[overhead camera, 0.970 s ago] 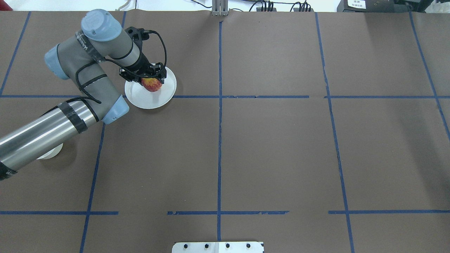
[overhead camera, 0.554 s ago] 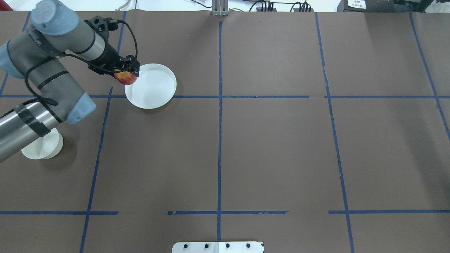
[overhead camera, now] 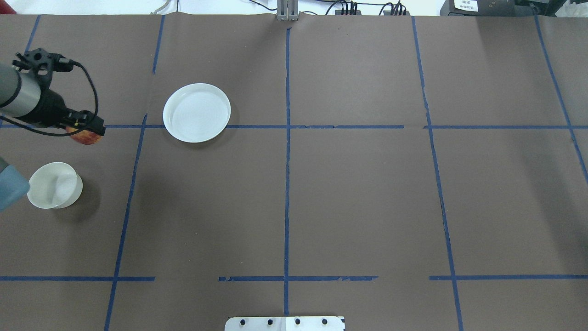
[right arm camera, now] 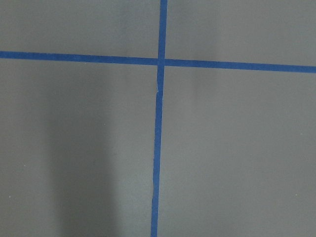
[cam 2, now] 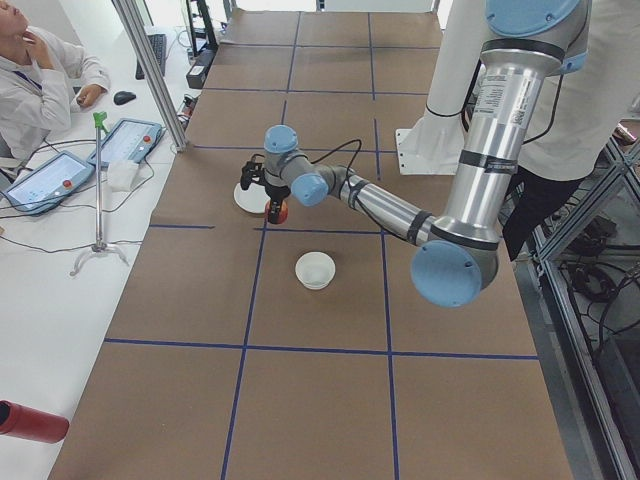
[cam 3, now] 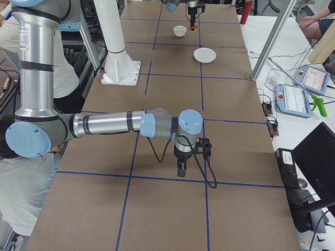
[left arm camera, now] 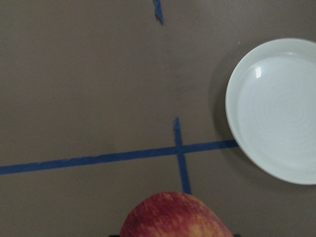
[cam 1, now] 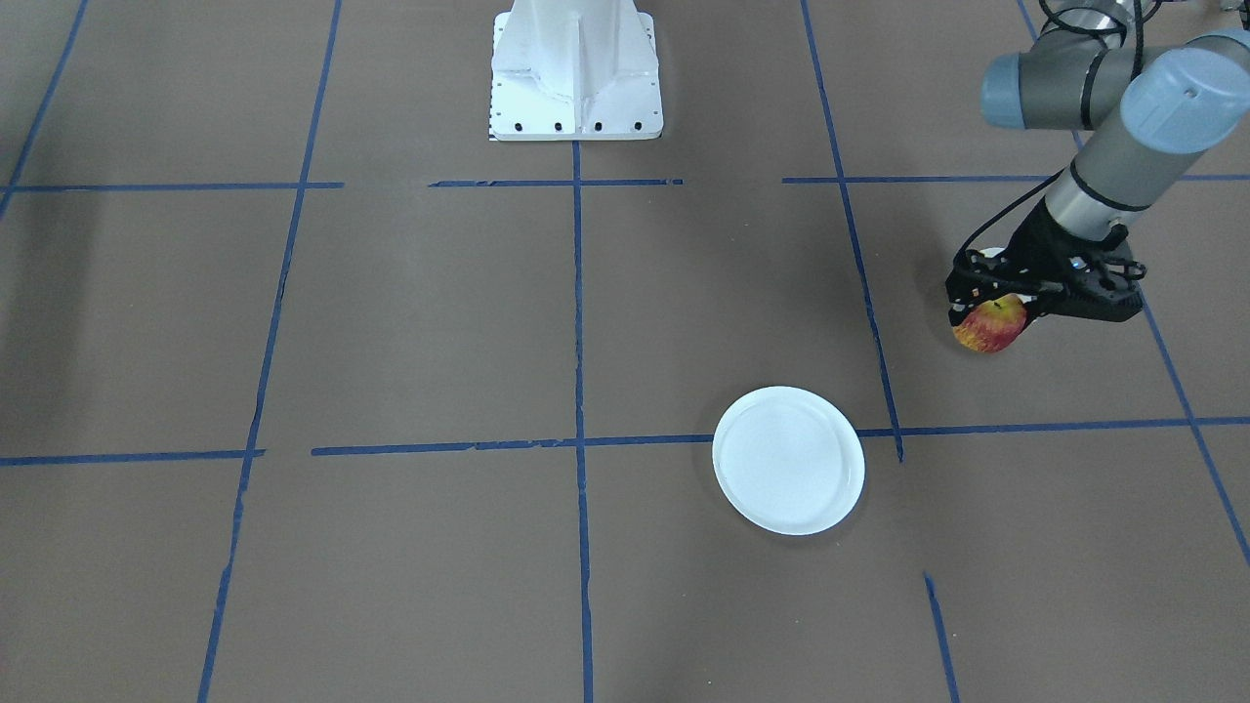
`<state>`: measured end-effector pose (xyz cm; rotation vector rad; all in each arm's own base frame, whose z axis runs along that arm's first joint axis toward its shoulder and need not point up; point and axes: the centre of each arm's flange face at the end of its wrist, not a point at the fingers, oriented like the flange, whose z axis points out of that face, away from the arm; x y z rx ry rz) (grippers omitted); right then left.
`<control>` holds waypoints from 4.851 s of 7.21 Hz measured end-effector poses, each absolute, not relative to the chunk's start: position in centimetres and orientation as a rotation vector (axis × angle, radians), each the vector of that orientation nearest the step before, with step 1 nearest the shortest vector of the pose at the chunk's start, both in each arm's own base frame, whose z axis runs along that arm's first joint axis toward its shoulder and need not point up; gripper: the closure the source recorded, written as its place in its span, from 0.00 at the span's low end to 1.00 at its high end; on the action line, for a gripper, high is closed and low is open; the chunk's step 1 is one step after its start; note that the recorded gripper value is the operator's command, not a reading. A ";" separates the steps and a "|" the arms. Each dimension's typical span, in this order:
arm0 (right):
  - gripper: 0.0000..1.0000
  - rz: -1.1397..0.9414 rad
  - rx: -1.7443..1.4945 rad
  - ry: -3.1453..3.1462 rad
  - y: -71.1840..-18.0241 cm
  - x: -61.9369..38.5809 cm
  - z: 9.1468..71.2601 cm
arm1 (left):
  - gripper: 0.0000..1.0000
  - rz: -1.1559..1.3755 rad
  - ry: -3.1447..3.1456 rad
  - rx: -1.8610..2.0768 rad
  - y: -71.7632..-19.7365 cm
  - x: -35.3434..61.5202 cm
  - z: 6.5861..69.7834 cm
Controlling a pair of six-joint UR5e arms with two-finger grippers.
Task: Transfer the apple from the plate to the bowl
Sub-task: 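Lift the apple with the left gripper and carry it toward the white bowl, then lower the apple into the white bowl with the left gripper, then open the left gripper and raise it away from the bowl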
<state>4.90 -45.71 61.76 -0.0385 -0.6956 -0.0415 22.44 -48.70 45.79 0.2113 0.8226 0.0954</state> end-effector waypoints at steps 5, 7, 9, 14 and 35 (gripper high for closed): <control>0.00 -0.041 -0.039 -0.696 -45.7 4.9 61.8 | 1.00 0.170 0.828 0.061 -45.3 19.0 54.5; 0.00 -0.041 -0.039 -0.696 -45.7 4.9 61.8 | 1.00 0.174 0.866 0.005 -45.0 19.5 55.4; 0.00 -0.042 -0.039 -0.696 -45.7 4.9 61.8 | 1.00 0.171 0.871 -0.014 -45.3 19.9 55.9; 0.00 -0.041 -0.040 -0.696 -45.7 4.9 61.8 | 1.00 0.191 0.917 -0.043 -45.5 20.9 57.7; 0.00 -0.041 -0.038 -0.696 -45.7 4.9 61.7 | 0.00 0.175 0.813 0.221 -45.1 0.1 50.2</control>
